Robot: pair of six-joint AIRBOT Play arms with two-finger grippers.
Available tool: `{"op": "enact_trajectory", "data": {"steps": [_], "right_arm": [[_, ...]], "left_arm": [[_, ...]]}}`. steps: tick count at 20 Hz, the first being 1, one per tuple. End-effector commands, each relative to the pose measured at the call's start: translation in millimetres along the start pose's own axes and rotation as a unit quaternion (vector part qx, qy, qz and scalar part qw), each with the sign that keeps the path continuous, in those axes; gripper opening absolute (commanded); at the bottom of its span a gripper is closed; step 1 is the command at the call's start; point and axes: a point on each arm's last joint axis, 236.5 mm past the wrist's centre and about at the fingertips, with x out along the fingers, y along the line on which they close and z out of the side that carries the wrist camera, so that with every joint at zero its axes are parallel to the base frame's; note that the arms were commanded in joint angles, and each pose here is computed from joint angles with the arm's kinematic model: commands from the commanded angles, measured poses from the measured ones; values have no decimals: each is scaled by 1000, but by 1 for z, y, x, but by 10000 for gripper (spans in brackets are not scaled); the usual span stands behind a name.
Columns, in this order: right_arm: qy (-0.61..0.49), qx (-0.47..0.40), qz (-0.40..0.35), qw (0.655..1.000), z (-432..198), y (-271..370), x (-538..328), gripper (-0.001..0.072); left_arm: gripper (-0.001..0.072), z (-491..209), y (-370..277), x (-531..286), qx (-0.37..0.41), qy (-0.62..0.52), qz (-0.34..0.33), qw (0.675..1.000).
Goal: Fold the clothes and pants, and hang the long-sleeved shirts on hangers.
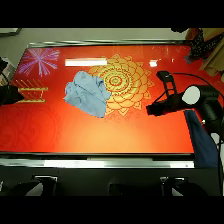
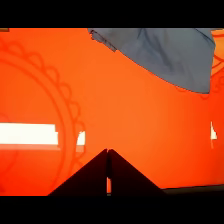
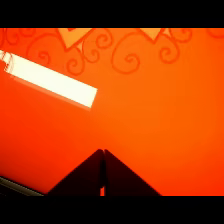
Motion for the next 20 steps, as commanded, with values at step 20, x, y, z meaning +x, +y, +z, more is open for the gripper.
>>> {"op": "enact_trajectory", "data": {"steps": [20], "right_arm": [[-2, 0, 0, 1000, 1, 0, 0, 40]], "left_arm": [[24, 1, 2, 0, 96, -1, 3, 995]]}}
